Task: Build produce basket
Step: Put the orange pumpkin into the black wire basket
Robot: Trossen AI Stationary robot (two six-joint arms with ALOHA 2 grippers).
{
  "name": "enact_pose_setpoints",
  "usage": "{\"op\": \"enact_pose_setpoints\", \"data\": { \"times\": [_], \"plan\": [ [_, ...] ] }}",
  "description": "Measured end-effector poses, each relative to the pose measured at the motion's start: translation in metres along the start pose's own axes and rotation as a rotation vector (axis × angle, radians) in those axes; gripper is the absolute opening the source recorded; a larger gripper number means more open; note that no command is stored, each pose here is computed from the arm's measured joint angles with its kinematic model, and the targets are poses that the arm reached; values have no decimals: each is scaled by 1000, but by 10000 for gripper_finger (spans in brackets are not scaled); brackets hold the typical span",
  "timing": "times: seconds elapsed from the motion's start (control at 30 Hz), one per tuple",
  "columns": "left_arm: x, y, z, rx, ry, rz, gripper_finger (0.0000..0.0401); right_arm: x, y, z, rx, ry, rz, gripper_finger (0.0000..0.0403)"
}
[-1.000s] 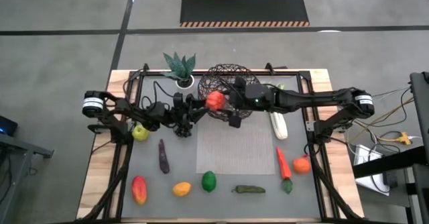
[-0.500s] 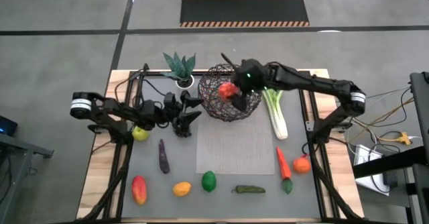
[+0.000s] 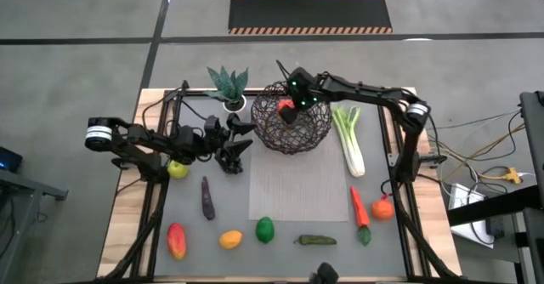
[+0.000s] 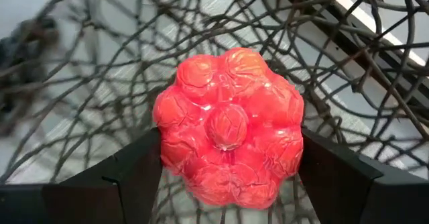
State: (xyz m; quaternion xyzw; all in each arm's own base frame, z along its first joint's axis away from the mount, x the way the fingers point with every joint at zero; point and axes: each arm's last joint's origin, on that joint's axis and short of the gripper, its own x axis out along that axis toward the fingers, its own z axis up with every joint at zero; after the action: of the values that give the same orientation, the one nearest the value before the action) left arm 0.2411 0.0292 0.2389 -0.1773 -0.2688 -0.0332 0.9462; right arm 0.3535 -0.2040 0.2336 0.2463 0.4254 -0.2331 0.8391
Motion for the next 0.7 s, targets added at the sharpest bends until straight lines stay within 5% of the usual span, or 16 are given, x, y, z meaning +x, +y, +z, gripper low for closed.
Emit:
{"op": "enact_pose_setpoints", "data": {
  "times": [0.7],
  "plan": [
    [0,0,0,0,1,0,286,37,-16,2,17,5,-103,298]
  ]
}}
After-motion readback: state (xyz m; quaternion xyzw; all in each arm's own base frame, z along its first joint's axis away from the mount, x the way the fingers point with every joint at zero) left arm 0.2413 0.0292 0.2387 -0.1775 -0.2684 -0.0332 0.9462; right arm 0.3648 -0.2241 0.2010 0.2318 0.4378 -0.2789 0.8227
